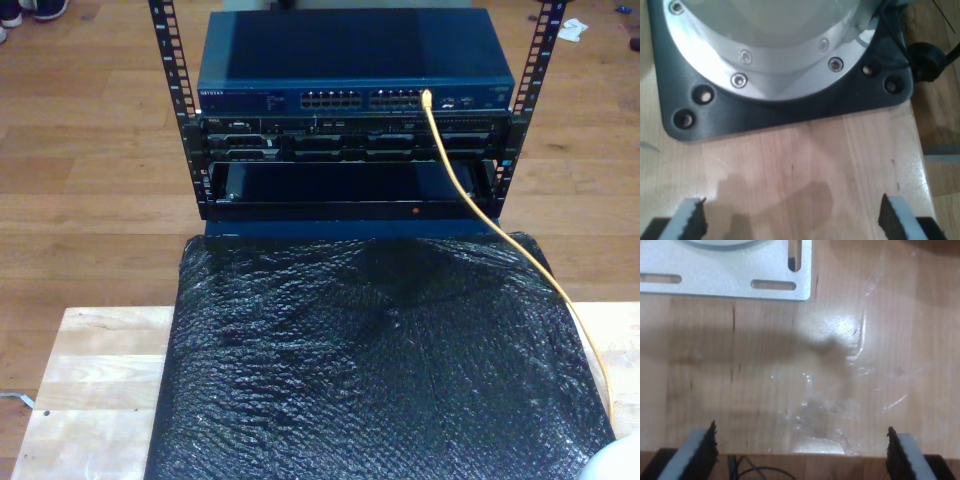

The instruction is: Grab the cable and plug it in

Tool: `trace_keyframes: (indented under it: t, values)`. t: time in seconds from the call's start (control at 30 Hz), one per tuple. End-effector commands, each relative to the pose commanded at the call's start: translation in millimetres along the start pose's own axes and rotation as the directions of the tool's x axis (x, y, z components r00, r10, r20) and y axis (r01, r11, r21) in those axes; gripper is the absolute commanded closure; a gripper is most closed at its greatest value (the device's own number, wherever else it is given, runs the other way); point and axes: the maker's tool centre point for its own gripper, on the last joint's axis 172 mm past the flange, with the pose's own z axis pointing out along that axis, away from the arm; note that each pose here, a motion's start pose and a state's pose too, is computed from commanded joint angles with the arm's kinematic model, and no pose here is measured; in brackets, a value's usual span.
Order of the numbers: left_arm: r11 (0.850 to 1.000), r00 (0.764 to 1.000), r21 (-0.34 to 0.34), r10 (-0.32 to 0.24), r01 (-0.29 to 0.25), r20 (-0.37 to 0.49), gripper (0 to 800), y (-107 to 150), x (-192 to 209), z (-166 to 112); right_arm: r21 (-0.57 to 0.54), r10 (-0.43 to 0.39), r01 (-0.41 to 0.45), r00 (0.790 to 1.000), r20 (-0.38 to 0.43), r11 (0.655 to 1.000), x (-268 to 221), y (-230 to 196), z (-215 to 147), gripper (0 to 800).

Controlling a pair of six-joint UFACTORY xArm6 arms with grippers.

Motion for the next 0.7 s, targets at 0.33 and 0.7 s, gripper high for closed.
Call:
trace_keyframes:
  t: [0.33, 0.7]
  values:
    - [1.000, 1.000, 0.000, 0.000, 0.000, 0.000, 0, 0, 0, 0, 0.012, -0.042, 0.042, 0.999, -0.008, 0.999, 3, -8, 19, 2]
    - [1.000, 1.000, 0.000, 0.000, 0.000, 0.000, 0, 0, 0, 0, 0.008, -0.101, 0.102, 0.992, -0.074, 0.995, 16, -10, 34, 2]
